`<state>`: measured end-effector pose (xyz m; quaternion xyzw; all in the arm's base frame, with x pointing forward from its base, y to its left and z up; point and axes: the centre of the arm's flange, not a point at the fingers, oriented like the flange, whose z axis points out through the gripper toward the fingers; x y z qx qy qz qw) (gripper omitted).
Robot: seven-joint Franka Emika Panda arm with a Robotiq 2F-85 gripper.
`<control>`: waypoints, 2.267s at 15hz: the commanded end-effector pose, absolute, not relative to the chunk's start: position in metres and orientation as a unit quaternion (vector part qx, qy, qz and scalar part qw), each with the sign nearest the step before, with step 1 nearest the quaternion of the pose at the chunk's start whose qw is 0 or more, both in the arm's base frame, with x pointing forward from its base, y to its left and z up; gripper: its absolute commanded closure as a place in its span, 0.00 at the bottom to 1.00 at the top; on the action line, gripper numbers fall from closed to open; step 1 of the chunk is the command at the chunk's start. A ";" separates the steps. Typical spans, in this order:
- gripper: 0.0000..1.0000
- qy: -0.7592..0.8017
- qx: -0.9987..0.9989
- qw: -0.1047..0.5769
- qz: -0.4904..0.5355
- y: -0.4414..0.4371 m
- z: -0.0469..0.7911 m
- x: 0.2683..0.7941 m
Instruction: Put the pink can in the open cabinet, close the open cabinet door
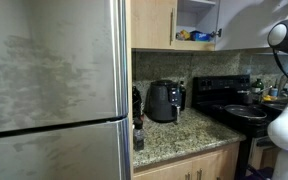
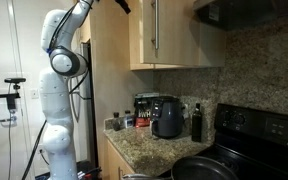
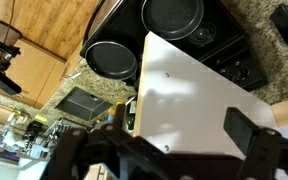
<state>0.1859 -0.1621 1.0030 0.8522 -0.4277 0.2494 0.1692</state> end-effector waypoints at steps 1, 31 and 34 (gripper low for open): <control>0.00 -0.432 0.874 0.129 0.182 -0.171 0.934 0.221; 0.00 -0.741 0.660 0.076 0.092 -0.315 0.911 0.178; 0.00 -0.769 0.629 0.057 0.098 -0.328 0.907 0.173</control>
